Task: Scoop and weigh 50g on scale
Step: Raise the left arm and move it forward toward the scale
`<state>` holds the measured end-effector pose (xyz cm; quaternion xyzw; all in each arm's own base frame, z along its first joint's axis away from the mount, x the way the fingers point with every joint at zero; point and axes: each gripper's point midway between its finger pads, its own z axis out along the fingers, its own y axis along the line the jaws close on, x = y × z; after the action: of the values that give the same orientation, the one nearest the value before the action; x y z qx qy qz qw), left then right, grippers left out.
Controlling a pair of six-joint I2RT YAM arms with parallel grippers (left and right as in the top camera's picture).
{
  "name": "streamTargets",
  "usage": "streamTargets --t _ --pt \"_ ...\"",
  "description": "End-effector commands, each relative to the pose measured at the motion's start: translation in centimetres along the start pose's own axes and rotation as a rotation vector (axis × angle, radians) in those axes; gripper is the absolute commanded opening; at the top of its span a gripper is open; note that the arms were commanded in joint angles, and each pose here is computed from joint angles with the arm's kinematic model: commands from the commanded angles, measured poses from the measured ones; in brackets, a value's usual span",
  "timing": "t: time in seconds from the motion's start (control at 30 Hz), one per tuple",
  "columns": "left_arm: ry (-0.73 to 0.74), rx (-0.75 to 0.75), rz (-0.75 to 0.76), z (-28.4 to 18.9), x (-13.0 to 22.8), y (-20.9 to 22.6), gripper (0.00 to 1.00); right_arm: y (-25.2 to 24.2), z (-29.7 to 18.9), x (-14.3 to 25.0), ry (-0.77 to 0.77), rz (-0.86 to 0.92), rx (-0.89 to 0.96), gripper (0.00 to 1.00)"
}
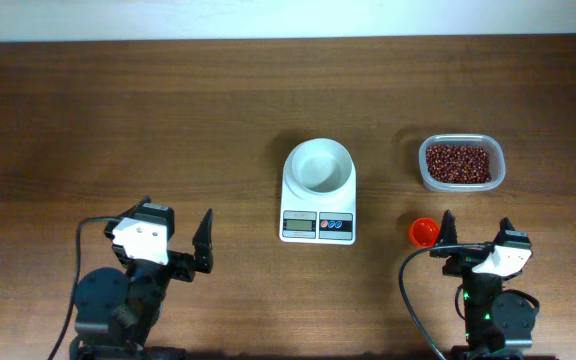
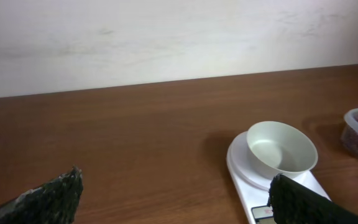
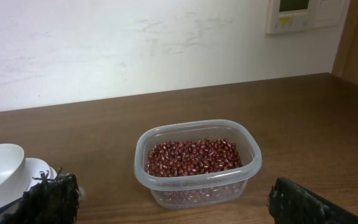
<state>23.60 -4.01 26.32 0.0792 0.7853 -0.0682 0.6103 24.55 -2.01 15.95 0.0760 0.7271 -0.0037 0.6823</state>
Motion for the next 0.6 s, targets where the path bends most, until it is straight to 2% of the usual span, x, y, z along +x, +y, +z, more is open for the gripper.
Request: streamTargets --t 0.0,0.57 --pt "-0.026 0.041 -0.009 -0.32 -1.14 -0.73 0.99 -0.12 -0.02 0.23 0.003 0.003 0.003 0.99" --pt "-0.022 0.065 -0.02 -0.29 -1.05 -1.14 0.99 -0.12 -0.02 0.23 0.003 0.003 0.003 0.99"
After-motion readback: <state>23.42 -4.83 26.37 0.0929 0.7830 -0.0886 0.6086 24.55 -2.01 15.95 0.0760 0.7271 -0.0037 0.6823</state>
